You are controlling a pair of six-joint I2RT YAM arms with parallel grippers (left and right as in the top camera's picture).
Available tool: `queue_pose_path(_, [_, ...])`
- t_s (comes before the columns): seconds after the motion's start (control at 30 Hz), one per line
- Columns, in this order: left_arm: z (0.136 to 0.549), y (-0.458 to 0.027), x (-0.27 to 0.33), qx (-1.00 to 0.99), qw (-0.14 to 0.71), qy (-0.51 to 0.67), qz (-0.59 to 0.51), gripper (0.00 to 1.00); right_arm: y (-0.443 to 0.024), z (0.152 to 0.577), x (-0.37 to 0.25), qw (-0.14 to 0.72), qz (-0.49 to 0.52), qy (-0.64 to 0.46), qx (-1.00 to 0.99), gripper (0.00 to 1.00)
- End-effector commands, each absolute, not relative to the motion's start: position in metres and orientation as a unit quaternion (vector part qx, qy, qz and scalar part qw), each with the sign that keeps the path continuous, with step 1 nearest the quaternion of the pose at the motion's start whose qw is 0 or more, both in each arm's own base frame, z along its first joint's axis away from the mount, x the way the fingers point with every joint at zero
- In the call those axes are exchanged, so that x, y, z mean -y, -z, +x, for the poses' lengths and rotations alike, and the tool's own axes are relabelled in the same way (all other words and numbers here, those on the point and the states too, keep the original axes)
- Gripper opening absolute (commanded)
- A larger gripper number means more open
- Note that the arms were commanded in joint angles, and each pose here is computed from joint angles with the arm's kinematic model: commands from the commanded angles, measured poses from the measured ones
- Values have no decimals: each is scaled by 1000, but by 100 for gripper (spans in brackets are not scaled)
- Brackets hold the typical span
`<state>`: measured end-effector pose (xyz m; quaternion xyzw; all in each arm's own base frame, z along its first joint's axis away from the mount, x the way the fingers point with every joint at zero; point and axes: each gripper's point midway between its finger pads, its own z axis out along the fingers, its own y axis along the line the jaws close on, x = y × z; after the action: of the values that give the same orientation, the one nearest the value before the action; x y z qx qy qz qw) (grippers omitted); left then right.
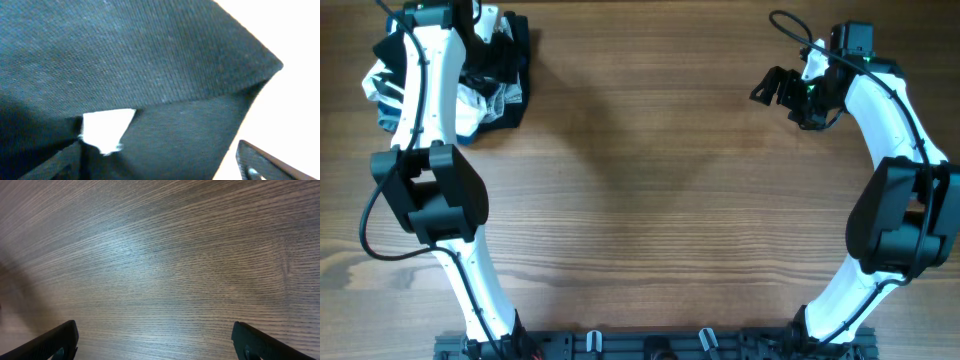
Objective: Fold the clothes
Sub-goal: 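Carry the t-shirt left and place it on the clothes pile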
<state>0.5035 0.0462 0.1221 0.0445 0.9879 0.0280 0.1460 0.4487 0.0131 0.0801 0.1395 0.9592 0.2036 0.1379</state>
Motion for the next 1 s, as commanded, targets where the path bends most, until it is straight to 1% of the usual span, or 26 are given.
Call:
queue_pose_path(0.0, [499, -147, -29, -986, 165, 22, 16, 100, -90, 453, -13, 152, 139, -200, -958, 99])
queue_pose_path(0.13, [500, -199, -12, -972, 229, 34, 31, 100, -90, 453, -13, 152, 138, -200, -958, 99])
queue_pose_path(0.23, [507, -259, -6, -947, 318, 40, 4, 100, -91, 454, -13, 154, 139, -200, -958, 99])
queue_pose_path(0.3, [512, -282, -8, -933, 357, 39, -1, 100, -91, 453, -13, 153, 139, -200, -958, 99])
queue_pose_path(0.37, [526, -294, -25, -920, 392, 11, -15, 100, -91, 453, -13, 153, 139, -200, -958, 99])
queue_pose_path(0.47, [554, -287, -66, -903, 422, -42, -73, 100, -90, 453, -13, 152, 139, -200, -958, 97])
queue_pose_path(0.6, [585, -255, -109, -890, 436, -45, -127, 100, -90, 451, -13, 149, 140, -200, -958, 97])
queue_pose_path(0.7, [603, -210, -125, -896, 421, -24, -139, 100, -90, 451, -13, 148, 140, -200, -958, 97])
queue_pose_path(0.8, [604, -146, -126, -921, 362, -14, -143, 100, -90, 451, -14, 148, 141, -200, -958, 96])
queue_pose_path(0.97, [564, -17, -116, -970, 193, -1, -151, 100, -90, 451, -17, 148, 139, -201, -958, 97])
